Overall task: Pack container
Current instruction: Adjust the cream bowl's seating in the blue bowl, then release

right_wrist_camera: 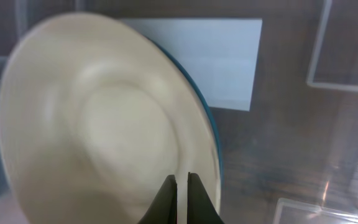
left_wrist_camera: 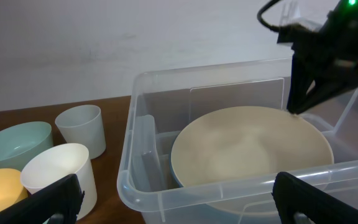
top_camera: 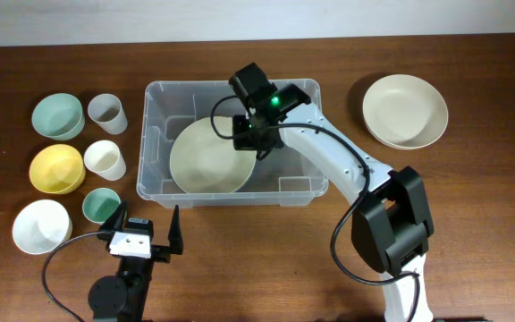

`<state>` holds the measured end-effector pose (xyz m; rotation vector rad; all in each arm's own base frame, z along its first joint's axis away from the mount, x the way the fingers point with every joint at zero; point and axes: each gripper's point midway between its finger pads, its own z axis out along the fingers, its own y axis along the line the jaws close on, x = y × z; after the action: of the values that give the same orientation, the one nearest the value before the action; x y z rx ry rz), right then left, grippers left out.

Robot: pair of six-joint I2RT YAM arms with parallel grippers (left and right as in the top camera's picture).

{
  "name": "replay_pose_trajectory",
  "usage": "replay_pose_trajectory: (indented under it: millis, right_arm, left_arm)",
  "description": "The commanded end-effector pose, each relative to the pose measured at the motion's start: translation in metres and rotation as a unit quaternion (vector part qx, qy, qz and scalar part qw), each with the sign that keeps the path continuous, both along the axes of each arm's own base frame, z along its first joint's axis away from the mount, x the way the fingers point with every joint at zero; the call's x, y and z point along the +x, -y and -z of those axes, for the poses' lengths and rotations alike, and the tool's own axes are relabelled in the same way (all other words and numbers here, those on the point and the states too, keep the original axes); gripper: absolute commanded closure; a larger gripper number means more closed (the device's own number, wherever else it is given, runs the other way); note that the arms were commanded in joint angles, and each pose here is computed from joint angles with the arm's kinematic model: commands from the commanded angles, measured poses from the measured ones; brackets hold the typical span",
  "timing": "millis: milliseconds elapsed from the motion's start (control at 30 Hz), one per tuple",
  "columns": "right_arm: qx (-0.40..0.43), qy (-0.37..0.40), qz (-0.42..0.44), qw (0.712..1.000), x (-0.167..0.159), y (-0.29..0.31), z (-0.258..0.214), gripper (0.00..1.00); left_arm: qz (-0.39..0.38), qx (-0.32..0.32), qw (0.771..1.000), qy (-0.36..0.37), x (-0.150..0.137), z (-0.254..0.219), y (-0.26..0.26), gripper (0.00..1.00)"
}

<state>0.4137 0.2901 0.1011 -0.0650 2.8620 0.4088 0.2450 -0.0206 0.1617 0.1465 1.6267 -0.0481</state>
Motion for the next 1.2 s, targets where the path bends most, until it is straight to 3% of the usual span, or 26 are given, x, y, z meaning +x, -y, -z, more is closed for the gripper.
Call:
replay_pose_trajectory:
  millis: [0,1167]
  right_arm:
    - [0.011,0.011,0.013,1.0,0.011,0.006,-0.019,0.96]
    - [-0.036,-0.028,0.026,0.999,-0.002,0.028,0.022,0.96]
  left_arm:
    - [-0.003,-0.003,1.0,-0.002,0.0,0.002,-0.001,0.0]
    - [-0.003,-0.003,1.0,-0.002,0.0,0.002,-0.001,0.0]
